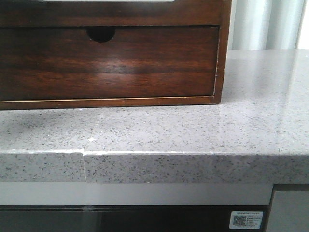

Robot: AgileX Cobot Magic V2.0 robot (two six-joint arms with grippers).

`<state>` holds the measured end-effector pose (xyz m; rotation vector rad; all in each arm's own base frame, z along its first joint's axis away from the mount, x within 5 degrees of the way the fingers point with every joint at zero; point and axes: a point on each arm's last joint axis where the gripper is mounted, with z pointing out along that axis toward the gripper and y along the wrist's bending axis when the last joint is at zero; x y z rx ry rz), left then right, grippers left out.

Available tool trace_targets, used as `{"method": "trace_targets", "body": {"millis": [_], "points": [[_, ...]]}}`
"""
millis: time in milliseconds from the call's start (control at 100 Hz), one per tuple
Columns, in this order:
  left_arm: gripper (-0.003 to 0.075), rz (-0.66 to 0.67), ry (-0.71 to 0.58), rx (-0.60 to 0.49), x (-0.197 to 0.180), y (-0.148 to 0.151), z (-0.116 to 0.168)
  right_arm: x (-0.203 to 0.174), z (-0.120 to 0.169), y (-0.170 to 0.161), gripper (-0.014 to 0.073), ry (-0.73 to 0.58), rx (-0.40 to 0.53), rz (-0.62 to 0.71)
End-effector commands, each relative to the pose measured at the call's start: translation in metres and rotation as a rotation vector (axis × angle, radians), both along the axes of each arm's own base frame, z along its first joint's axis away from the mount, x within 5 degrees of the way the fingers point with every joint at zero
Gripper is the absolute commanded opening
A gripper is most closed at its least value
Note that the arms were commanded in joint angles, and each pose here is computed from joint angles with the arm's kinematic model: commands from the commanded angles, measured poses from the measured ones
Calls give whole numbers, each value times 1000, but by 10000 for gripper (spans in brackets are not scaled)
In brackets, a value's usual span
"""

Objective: Put scissors in drawer with both arms
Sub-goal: 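Pull the drawer open toward the robot with the left gripper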

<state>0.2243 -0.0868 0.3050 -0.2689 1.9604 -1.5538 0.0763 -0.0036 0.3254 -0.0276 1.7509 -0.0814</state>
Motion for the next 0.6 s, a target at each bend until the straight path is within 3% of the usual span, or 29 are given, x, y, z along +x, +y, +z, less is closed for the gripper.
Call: {"method": "trace_targets", "body": {"millis": [0, 590], "points": [[92, -137, -167, 4, -26, -6, 22, 2, 17, 0, 470, -100, -16, -3], [92, -89, -268, 67, -126, 5, -16, 2, 17, 0, 470, -100, -16, -3]]}}
